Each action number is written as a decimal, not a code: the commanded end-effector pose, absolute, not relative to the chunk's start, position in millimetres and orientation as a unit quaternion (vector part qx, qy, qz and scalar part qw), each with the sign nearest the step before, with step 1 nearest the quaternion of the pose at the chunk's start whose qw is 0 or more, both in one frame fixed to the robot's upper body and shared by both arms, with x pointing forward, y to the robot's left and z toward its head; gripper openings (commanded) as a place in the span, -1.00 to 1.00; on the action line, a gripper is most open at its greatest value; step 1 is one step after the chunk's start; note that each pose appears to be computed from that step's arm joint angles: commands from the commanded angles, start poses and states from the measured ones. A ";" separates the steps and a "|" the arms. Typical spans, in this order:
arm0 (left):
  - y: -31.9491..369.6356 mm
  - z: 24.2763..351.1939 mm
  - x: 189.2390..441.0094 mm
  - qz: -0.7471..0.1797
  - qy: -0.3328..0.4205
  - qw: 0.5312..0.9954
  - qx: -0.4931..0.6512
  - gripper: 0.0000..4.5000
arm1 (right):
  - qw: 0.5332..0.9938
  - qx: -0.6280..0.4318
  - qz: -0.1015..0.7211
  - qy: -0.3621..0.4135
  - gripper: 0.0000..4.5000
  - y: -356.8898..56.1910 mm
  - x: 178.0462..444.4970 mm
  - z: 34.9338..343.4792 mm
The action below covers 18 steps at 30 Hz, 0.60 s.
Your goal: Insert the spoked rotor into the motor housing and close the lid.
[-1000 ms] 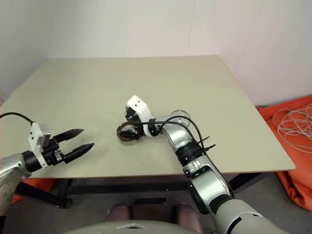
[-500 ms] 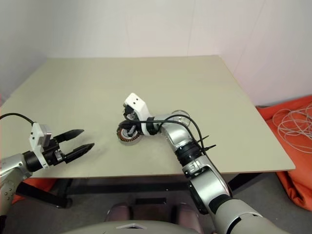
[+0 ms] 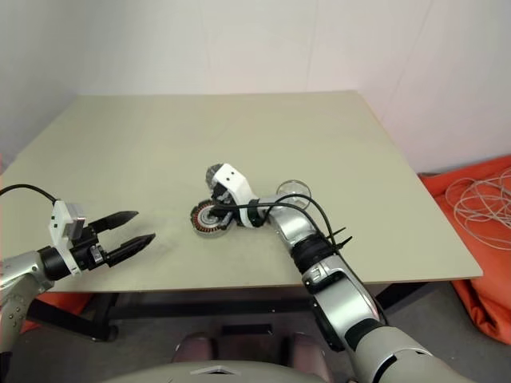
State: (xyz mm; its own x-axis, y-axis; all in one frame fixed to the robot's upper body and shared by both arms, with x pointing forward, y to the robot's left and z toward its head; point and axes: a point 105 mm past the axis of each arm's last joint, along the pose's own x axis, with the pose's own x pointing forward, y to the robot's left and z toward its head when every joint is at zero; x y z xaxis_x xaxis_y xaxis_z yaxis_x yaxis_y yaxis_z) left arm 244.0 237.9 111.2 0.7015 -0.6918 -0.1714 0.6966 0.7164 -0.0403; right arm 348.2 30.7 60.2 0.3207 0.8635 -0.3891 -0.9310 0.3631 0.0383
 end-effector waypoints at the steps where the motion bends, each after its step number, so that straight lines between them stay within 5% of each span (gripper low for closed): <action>1: 234.1 122.1 246.1 -0.384 0.065 0.921 0.024 1.00 | 0.809 -0.102 0.549 0.183 -0.98 28.8 350.3 55.7; 6: 233.3 122.3 246.3 -0.384 0.064 0.921 0.023 1.00 | 0.808 -0.100 0.554 0.172 -0.98 31.2 350.3 59.9; 13: 234.1 122.3 246.5 -0.382 0.065 0.921 0.023 1.00 | 0.810 -0.003 0.582 0.065 -0.98 47.6 351.9 115.8; 18: 234.1 122.7 246.7 -0.382 0.064 0.922 0.023 1.00 | 0.808 -0.018 0.584 0.077 -0.98 47.4 350.5 107.5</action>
State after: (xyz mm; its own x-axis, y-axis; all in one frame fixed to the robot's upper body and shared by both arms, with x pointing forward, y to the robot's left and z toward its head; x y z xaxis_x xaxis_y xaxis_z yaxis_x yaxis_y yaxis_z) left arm 244.4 236.9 110.1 0.7013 -0.6915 -0.1734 0.6960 0.7167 -0.0434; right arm 349.3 43.9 92.3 0.3126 0.9328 -0.1795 -0.9356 0.3350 0.1116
